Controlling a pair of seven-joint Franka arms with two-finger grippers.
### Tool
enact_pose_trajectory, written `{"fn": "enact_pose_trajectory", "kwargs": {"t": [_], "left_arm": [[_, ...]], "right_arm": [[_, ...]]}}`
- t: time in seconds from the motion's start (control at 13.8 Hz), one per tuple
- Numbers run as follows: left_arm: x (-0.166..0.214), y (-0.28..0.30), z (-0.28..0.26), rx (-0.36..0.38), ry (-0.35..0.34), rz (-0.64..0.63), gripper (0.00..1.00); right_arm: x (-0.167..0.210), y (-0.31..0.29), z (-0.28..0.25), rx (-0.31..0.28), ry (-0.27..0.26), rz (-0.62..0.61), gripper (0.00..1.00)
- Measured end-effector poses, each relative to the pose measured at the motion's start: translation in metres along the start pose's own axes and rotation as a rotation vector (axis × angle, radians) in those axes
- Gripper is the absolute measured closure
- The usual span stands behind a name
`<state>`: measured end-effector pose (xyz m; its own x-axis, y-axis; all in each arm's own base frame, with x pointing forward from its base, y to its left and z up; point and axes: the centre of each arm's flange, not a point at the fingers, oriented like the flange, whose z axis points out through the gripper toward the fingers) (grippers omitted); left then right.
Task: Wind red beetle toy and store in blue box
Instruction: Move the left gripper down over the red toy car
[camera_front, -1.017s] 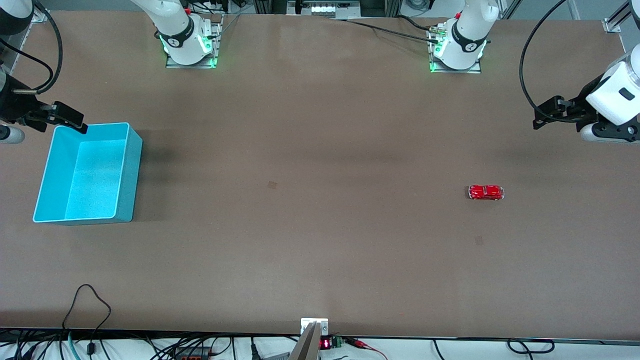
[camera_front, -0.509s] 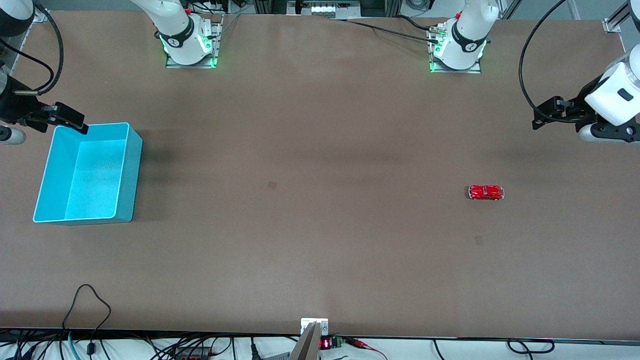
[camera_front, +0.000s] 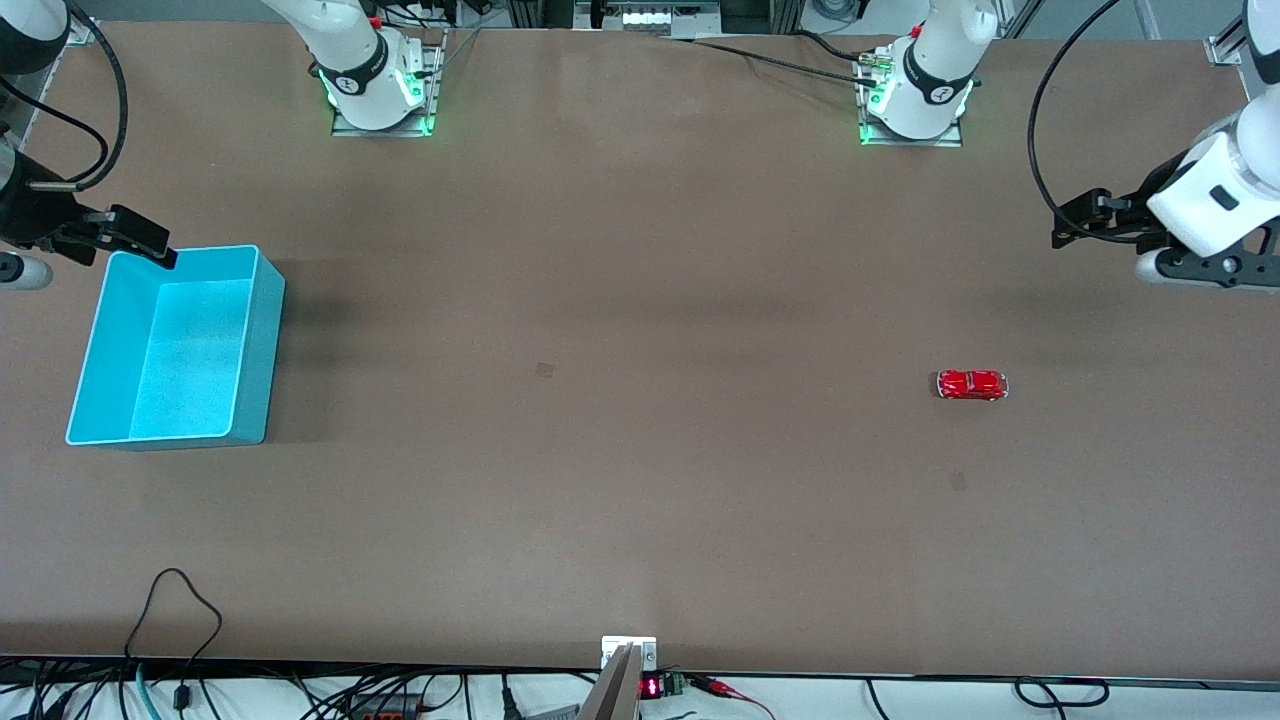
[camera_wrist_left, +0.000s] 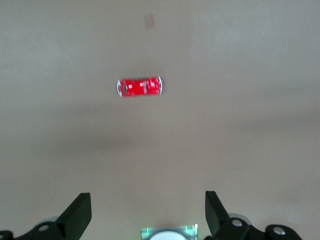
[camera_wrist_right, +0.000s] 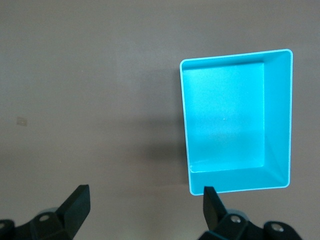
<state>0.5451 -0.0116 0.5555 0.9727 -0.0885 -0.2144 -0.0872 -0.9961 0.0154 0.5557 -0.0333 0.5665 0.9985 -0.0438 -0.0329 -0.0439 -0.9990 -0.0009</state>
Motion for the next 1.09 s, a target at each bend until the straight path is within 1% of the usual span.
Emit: {"fn": "enact_pose_trajectory", "kwargs": {"t": [0.15,0.44,0.58,0.8,0.94,1.09], "left_arm": [[0.010,-0.001,0.022,-0.009,-0.070,0.116,0.00],[0.026,-0.020,0.049,-0.040,-0.114,0.426,0.00],[0.041,-0.037,0.065,-0.034,-0.098,0.601,0.00],[0.078,-0.052,0.108,0.015,-0.054,0.838,0.00],[0.098,-0.055,0.143,0.066,-0.020,0.988,0.00],[0.107,-0.055,0.178,0.112,0.021,1.144,0.00]], "right_arm": [[0.000,0.000,0.000,0.000,0.000,0.000,0.00],[0.000,0.000,0.000,0.000,-0.001,0.000,0.00],[0.000,0.000,0.000,0.000,-0.001,0.000,0.00],[0.000,0.000,0.000,0.000,-0.001,0.000,0.00],[0.000,0.000,0.000,0.000,-0.001,0.000,0.00],[0.000,0.000,0.000,0.000,-0.001,0.000,0.00]]}}
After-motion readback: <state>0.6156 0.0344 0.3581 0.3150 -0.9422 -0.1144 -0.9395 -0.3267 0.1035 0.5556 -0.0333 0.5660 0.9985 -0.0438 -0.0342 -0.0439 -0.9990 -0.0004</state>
